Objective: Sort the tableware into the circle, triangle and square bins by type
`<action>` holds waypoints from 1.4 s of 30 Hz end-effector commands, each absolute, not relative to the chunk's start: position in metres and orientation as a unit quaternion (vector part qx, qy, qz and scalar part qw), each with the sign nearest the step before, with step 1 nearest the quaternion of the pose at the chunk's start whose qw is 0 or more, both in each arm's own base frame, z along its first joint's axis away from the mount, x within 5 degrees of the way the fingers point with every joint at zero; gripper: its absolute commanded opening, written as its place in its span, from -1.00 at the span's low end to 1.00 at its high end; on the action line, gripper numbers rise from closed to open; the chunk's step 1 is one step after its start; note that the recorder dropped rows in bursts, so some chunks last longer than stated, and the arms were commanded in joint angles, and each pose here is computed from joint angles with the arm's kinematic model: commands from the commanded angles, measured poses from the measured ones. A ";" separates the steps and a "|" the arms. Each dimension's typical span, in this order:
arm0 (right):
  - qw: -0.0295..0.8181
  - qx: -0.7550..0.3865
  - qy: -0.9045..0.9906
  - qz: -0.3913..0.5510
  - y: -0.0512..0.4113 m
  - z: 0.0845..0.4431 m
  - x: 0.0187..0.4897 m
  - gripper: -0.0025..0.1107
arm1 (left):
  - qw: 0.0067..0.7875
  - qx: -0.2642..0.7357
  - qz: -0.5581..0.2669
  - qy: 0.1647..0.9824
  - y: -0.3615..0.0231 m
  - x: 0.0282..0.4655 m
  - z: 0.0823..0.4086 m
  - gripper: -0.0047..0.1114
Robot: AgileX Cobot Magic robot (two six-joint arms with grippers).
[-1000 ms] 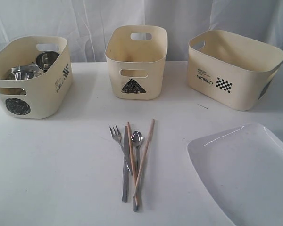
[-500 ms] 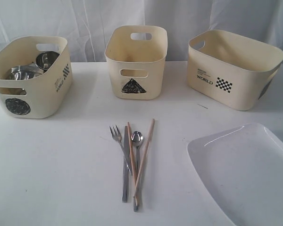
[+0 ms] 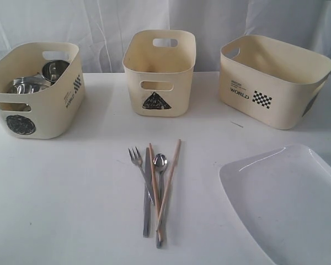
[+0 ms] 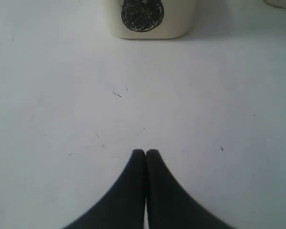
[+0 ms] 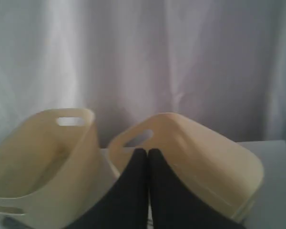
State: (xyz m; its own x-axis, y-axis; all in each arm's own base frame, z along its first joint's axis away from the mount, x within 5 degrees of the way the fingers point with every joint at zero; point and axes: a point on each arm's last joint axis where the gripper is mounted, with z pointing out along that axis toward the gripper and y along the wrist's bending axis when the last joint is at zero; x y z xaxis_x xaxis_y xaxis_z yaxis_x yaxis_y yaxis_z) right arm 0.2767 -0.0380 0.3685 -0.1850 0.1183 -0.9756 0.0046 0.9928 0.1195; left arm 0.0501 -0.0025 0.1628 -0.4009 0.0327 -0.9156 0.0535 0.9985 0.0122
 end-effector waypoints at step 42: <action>0.115 -0.149 0.973 0.133 0.232 0.206 0.294 0.14 | 0.578 0.023 -0.012 0.816 -0.003 0.052 0.168 -0.92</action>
